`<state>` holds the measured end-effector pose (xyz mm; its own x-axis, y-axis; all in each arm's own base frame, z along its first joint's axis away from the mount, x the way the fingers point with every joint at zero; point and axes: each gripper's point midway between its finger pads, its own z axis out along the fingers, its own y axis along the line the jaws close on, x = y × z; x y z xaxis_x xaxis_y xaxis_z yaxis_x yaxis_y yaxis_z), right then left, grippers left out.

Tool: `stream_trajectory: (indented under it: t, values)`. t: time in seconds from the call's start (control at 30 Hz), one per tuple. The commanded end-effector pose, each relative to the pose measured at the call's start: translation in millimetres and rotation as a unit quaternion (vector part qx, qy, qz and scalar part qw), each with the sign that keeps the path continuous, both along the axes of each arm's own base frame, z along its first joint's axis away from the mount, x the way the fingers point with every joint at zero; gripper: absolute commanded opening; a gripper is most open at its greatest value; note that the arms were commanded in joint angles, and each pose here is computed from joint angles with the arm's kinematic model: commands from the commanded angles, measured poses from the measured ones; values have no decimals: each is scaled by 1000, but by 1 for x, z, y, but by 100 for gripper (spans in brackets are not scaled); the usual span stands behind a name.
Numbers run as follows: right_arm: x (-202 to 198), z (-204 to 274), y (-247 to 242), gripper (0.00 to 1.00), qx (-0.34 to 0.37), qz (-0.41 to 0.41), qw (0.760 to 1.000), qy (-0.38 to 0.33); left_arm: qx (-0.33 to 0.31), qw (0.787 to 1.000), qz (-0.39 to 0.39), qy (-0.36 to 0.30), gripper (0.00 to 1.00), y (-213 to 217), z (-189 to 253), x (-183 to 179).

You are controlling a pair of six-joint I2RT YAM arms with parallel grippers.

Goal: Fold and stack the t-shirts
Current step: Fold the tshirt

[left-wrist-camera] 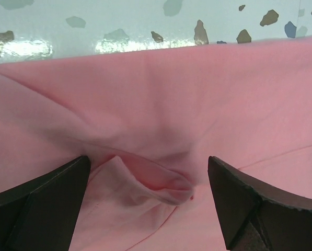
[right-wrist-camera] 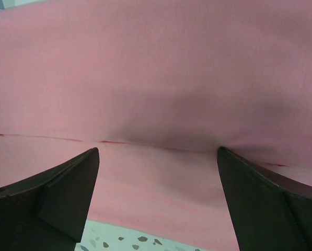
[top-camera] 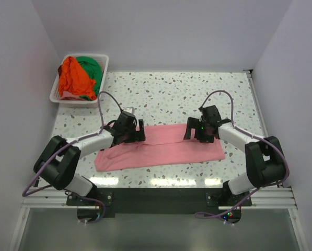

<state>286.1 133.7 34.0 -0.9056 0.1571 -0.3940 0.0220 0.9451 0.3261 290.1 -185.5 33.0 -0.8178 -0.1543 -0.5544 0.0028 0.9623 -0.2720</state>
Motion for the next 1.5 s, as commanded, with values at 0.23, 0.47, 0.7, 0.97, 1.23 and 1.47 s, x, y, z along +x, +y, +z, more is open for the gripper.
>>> stream_trajectory:
  t: [0.23,0.47,0.7,0.97,1.23,1.47]
  values:
    - [6,-14,0,99,-2,-16,1000,12,-62,996,-59,4,100,-20,3,-22]
    - [7,-17,0,99,-4,-19,1000,15,-87,991,-97,5,100,-23,14,-49]
    - [7,-21,0,99,-5,-21,1000,22,-101,986,-129,14,100,-29,16,-65]
    - [5,-20,-3,99,-11,-23,999,23,-102,986,-129,36,100,-28,8,-80]
    - [7,-18,-6,99,-20,-27,999,18,-134,982,-125,47,100,-38,12,-101]
    - [7,-15,-5,99,-19,-23,999,16,-147,979,-136,38,100,-49,29,-114]
